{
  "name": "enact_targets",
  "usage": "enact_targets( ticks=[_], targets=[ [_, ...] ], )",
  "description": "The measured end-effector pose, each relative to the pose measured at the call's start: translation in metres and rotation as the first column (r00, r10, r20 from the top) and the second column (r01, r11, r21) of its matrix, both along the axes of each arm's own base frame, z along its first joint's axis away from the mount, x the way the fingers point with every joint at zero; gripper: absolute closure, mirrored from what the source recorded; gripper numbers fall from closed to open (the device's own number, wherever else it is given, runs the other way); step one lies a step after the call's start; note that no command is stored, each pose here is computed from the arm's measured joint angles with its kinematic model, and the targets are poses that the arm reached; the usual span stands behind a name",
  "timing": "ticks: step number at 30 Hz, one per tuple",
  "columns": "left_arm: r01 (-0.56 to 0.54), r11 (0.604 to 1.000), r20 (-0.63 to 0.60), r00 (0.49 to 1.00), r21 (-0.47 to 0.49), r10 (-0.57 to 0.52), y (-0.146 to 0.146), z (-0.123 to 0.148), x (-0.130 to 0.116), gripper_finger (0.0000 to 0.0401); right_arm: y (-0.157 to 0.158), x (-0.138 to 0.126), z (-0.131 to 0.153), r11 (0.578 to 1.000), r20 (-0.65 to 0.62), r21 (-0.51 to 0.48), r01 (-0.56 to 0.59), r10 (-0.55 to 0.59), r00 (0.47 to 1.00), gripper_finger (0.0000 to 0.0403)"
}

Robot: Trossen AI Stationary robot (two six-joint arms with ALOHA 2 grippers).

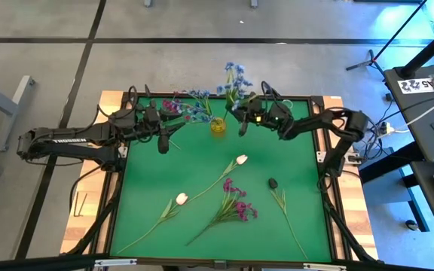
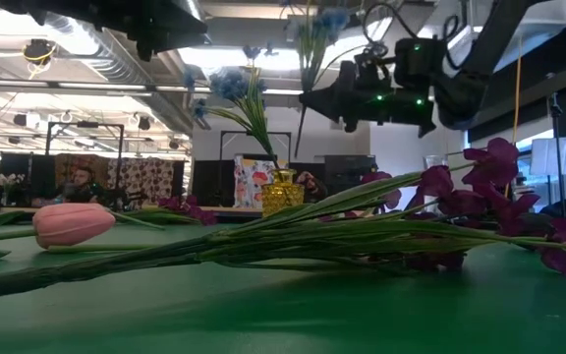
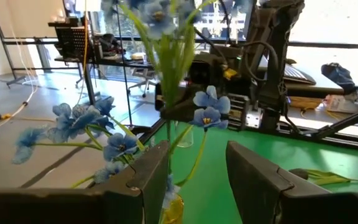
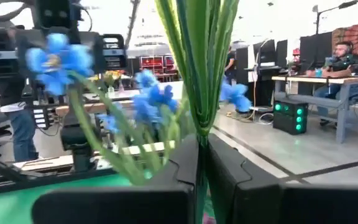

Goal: Sort flowers into vase by color
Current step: Put the blue flowers into the yellow vase

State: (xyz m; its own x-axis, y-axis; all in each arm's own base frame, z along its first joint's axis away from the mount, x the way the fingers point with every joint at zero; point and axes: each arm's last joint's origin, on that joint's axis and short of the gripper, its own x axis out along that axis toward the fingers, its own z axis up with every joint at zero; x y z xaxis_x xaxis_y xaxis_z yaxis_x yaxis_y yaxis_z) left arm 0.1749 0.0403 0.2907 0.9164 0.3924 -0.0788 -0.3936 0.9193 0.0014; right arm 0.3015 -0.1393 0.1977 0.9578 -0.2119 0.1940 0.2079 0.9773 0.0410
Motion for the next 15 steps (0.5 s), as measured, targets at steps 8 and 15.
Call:
enact_targets(
  ticks=[8, 15],
  targets=[
    [0.007, 1.0, -0.006, 1.0, -0.007, -0.007, 0.006, -0.01, -0.001, 0.0245, -0.007, 0.008, 0.004, 1.0, -0.043, 0.0, -0.029, 0.028, 0.999, 0.0384],
    [-0.031, 0.998, 0.029, 0.999, -0.055, 0.032, 0.013, -0.034, -0.005, 0.0245, -0.008, 0.009, 0.002, 1.0, -0.062, 0.007, -0.028, 0.028, 0.998, 0.0384]
  ],
)
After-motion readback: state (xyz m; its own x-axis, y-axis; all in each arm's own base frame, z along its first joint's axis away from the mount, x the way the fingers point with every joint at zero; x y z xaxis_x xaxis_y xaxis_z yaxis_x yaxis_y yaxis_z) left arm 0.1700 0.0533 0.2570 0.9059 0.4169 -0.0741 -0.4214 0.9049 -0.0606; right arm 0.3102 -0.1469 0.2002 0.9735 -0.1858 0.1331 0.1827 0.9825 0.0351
